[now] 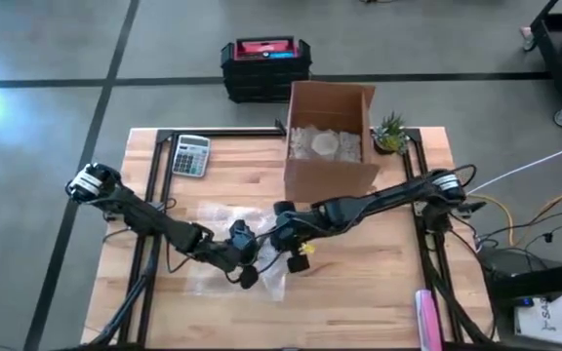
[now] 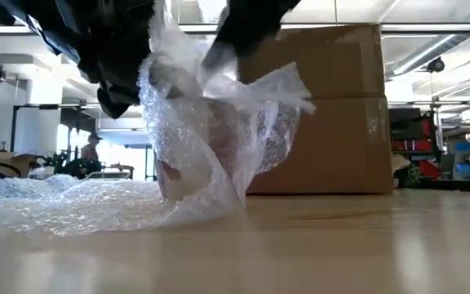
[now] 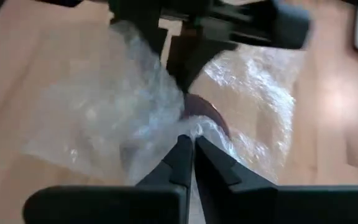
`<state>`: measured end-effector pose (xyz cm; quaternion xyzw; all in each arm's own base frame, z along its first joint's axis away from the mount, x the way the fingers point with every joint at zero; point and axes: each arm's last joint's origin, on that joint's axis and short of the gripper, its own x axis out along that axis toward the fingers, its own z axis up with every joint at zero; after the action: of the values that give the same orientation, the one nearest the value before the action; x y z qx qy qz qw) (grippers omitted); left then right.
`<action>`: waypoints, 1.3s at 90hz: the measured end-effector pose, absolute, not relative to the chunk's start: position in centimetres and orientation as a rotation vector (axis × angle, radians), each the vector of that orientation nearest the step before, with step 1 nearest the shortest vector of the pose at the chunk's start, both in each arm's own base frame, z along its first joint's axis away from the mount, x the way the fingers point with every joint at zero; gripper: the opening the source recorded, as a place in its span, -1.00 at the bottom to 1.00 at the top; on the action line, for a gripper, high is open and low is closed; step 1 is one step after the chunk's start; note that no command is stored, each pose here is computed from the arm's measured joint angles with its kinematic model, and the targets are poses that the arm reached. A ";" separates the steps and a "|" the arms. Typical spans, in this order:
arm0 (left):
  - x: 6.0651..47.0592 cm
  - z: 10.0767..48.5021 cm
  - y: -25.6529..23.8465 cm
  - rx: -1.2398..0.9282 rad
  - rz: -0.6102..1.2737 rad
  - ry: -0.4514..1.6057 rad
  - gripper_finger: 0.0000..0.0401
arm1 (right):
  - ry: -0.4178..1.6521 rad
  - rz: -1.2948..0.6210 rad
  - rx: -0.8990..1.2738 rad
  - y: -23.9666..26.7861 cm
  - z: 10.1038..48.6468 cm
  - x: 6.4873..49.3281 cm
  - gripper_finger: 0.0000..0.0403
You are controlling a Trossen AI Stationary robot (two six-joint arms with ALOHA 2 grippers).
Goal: Wrap mug
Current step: Wrap the purple mug with the transparent bubble wrap
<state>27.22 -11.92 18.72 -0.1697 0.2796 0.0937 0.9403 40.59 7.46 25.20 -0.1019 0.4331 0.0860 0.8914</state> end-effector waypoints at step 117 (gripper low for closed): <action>27.3 19.4 -11.8 -0.402 0.168 0.540 -0.90 | 0.825 0.178 -0.214 9.3 17.4 40.6 -1.00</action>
<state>27.25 -11.76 19.37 -0.1972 0.2646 0.0822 0.9404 40.62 9.30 17.43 -0.1036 0.3997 0.0864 0.9067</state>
